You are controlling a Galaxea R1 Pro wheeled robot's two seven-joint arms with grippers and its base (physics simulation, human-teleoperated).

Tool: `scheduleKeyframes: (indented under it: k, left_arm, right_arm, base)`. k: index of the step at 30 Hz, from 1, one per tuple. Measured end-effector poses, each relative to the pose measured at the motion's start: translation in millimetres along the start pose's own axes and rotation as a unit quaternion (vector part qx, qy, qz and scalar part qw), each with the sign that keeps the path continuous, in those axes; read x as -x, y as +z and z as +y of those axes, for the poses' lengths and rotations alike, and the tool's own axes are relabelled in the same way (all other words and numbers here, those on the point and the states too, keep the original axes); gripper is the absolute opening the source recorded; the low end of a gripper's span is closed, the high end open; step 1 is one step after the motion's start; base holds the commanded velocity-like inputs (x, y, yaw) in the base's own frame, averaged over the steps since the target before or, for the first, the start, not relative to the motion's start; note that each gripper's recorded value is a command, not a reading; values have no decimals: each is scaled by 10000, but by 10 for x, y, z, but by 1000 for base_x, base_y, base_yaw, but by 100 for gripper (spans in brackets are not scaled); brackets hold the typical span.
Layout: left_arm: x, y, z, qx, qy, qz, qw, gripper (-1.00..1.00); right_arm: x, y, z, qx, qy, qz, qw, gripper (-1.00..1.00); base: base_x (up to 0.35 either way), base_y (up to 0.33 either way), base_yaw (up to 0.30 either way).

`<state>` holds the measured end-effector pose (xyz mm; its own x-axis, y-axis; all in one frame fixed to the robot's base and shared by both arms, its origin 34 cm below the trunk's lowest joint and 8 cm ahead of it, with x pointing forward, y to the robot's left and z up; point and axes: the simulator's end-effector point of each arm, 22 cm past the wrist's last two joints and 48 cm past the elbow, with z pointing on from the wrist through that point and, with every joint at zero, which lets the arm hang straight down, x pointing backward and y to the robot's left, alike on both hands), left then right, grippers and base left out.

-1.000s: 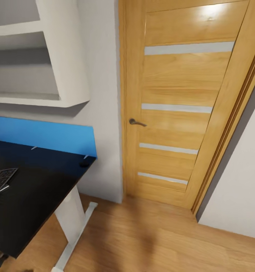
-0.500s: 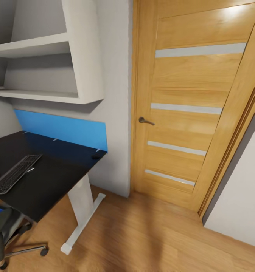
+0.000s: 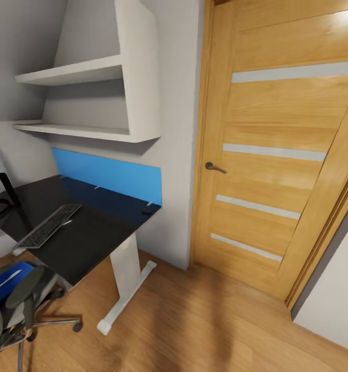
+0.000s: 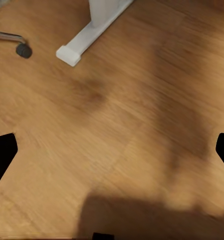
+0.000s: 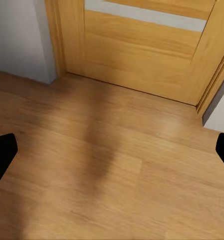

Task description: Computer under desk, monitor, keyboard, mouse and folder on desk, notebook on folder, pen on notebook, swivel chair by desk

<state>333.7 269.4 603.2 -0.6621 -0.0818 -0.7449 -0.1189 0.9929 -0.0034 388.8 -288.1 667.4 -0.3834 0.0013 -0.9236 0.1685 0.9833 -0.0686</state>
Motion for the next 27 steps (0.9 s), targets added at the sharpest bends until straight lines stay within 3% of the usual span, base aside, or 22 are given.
scheduleKeyframes:
  k: [8,18,27]
  left_arm:
    - [8,1,39,68,-62,-15,10000,100]
    - [128,44,202,457,-542,-173,9973,100]
    - [59,145,169,469,-611,-171,9969,100]
  right_arm:
    - [42,27,-57,-27,-33,-68,10000,100]
    - [57,49,-137,-80,-66,-85,9999,100]
    - [-55,102,-118,-101,-37,-76,9999,100]
  base:
    - [-1,-1,286]
    - [0,0,293]
    - [0,0,293]
